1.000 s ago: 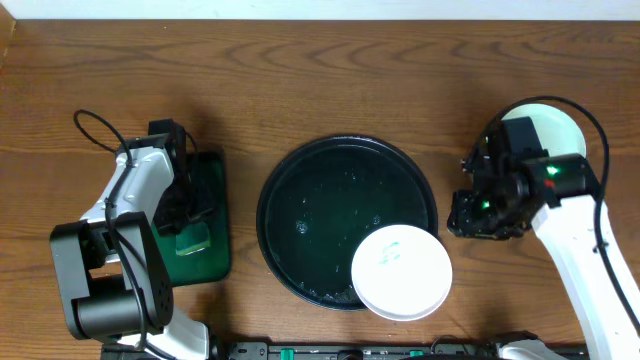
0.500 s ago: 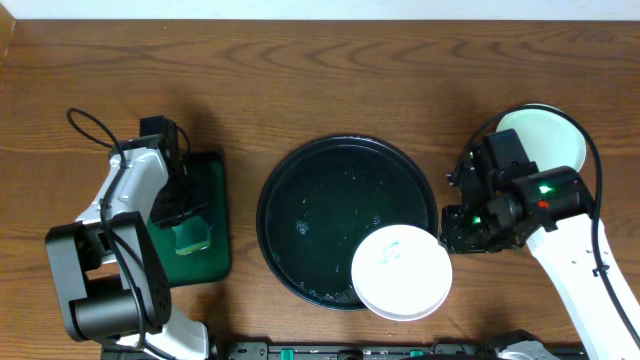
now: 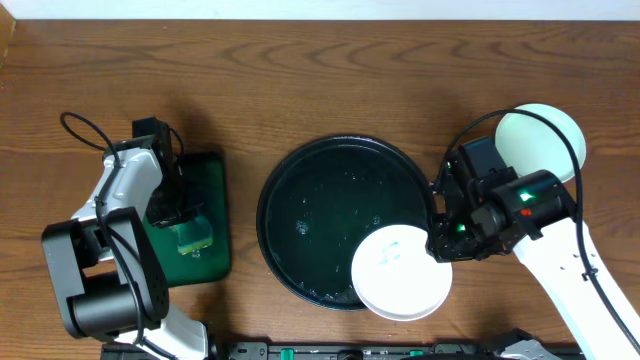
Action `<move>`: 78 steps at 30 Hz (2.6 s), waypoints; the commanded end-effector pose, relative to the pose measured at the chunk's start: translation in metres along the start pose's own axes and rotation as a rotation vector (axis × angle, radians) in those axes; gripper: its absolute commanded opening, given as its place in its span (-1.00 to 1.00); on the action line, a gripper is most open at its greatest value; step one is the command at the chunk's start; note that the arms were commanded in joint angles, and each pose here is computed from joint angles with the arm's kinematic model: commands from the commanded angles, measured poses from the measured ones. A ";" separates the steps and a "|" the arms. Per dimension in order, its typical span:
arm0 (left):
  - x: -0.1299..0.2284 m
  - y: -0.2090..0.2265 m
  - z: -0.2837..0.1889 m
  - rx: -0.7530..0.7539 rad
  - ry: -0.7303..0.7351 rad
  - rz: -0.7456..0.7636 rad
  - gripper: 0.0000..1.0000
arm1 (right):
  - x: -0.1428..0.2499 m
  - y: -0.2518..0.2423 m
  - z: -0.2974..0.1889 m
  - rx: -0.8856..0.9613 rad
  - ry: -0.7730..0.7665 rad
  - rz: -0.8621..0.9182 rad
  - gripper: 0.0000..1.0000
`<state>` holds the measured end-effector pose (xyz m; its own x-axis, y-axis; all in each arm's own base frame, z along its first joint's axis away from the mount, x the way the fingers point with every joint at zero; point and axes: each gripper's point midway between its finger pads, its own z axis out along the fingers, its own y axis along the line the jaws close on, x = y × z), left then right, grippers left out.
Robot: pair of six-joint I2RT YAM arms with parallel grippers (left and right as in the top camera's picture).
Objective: Clean dirty plates on tray and stack at the side
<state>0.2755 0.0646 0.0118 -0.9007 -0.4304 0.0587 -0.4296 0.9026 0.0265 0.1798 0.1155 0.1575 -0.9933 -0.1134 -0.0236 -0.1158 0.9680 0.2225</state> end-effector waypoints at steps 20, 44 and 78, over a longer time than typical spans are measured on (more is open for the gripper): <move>-0.008 -0.011 -0.107 0.136 -0.308 -0.009 -0.85 | -0.012 -0.001 -0.002 0.037 -0.075 0.023 -0.78; -0.024 -0.018 -0.021 0.102 -0.098 0.005 0.17 | -0.009 -0.002 -0.001 0.041 -0.063 0.022 -0.63; -0.038 -0.032 0.005 0.156 -0.088 0.044 -0.12 | -0.001 -0.002 -0.001 0.034 -0.026 0.028 -0.62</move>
<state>0.3206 0.0596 0.0068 -0.9137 -0.4033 -0.0504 -0.3978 0.9128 -0.0919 0.1831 0.1120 0.1560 -0.9964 -0.0764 -0.0360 -0.0817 0.9799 0.1822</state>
